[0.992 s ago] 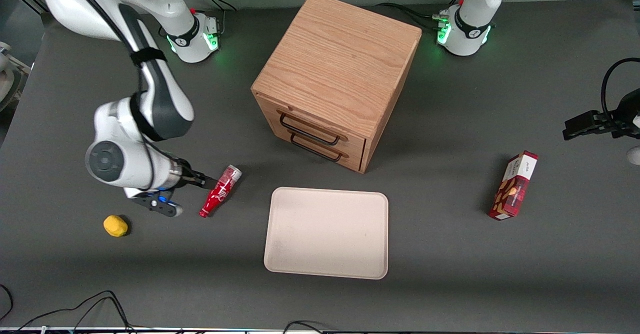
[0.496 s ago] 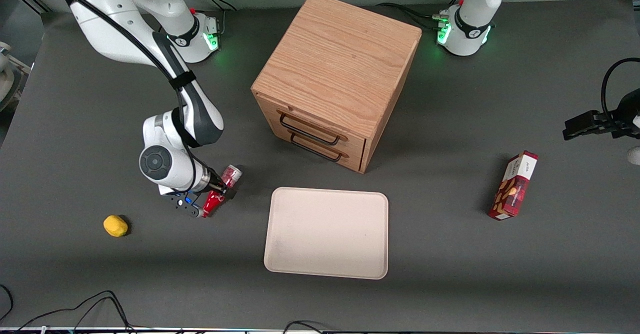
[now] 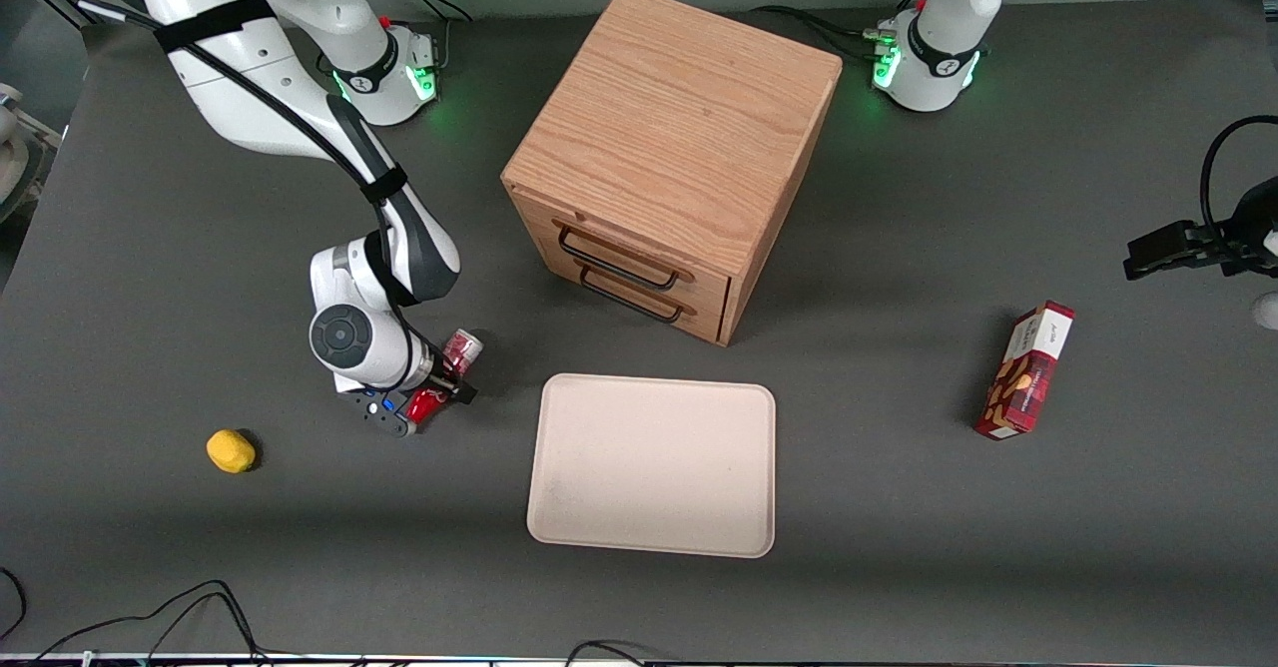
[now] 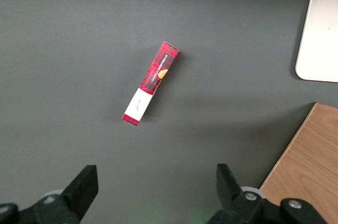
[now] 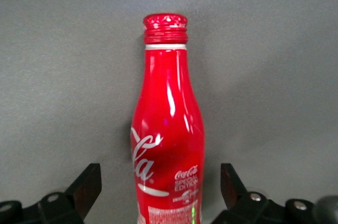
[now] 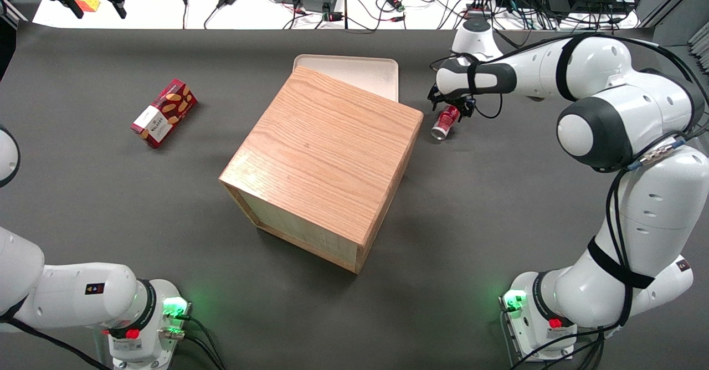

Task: Place coke bottle on tray
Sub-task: 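Close the right gripper around the bottle's body, then lift the bottle and swing it upright with the right gripper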

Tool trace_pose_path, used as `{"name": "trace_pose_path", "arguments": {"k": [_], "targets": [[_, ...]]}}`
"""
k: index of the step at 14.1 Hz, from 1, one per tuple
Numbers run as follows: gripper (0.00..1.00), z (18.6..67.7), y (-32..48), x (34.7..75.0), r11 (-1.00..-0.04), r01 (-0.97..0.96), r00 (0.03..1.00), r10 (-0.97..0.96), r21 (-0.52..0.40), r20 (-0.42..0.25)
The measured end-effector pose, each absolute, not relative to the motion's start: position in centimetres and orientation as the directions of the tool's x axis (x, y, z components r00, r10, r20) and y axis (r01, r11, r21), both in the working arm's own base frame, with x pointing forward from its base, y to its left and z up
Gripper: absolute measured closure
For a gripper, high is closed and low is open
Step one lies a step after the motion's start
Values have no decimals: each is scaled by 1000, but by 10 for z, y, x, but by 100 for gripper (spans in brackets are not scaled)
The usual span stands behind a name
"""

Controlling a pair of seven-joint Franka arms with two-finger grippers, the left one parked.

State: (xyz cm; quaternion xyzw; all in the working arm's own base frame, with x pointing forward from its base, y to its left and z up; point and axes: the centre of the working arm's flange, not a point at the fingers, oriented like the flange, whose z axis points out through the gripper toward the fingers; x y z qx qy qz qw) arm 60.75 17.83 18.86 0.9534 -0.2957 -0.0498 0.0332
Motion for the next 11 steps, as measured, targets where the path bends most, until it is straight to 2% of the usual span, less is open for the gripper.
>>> {"name": "trace_pose_path", "arguments": {"k": [8, 11], "targets": [[3, 184, 178, 608, -821, -564, 819, -570, 88, -69], [37, 184, 178, 608, -811, -578, 809, -584, 89, -67]]}}
